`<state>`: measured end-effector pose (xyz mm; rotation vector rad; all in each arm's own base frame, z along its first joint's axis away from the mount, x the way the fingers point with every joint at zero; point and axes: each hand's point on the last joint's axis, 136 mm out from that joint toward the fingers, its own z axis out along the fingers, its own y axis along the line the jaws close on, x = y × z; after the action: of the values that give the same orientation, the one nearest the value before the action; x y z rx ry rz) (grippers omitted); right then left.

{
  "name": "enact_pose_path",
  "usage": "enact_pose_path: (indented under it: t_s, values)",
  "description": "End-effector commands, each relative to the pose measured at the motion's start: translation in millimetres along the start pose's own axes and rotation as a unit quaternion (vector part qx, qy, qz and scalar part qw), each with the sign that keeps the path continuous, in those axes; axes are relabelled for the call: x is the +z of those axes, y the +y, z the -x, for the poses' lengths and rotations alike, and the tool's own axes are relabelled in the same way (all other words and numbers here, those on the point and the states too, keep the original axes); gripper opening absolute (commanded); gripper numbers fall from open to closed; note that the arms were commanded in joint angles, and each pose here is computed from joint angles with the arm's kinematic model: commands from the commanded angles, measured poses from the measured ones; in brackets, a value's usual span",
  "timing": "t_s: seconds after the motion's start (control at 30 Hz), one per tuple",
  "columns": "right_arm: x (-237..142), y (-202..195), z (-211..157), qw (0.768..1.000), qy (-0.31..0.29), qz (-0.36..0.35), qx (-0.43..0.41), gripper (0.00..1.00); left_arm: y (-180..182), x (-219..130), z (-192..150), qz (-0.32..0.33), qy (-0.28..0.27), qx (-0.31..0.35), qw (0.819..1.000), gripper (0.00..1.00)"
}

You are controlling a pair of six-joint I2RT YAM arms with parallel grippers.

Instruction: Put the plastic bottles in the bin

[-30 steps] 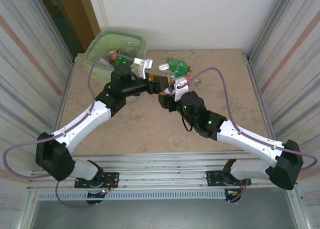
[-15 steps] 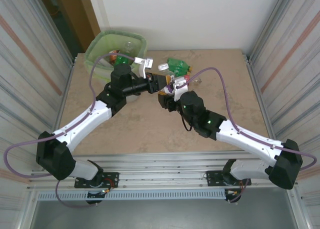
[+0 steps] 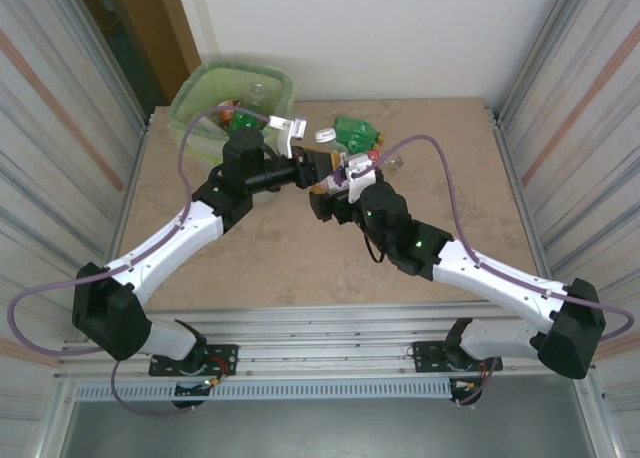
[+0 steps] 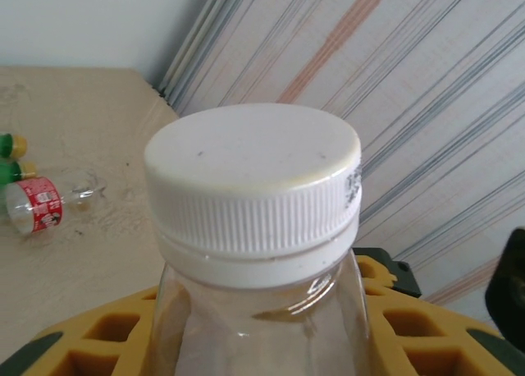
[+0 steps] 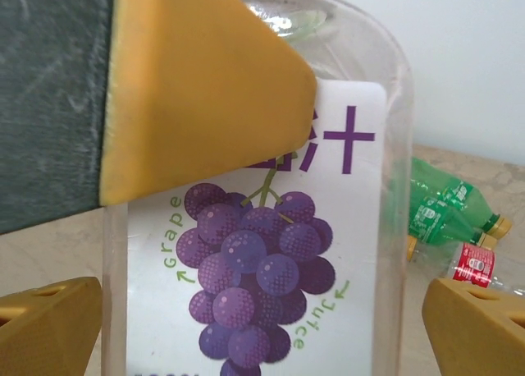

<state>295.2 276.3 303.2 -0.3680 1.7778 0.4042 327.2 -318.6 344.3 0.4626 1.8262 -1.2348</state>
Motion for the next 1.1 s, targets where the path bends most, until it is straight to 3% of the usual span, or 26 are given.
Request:
enact_pose_path:
  t_s: [0.0,0.33,0.63,0.9,1.07]
  values:
    - [-16.4,-4.1,22.4,1.000,-0.027,-0.003,0.005,0.97,-11.0,-20.0,33.4,0.008,-0.041,0.038,0.998,0.15]
    - [-46.3,-27.3,25.1,0.998,-0.054,-0.023,0.020,0.98,27.3,-77.3,92.4,0.088,-0.109,0.060,0.988,0.15]
    - [-71.4,-71.5,29.1,0.990,-0.087,-0.072,0.086,0.97,71.5,-143.9,160.6,0.174,-0.191,0.072,0.963,0.15]
    - [-77.5,-98.9,18.3,0.983,-0.081,-0.106,0.130,0.97,122.4,-168.1,192.5,0.237,-0.219,0.056,0.945,0.16]
    - [-77.1,-102.7,15.1,0.982,-0.073,-0.116,0.132,0.97,160.1,-167.6,200.9,0.271,-0.205,0.040,0.940,0.16]
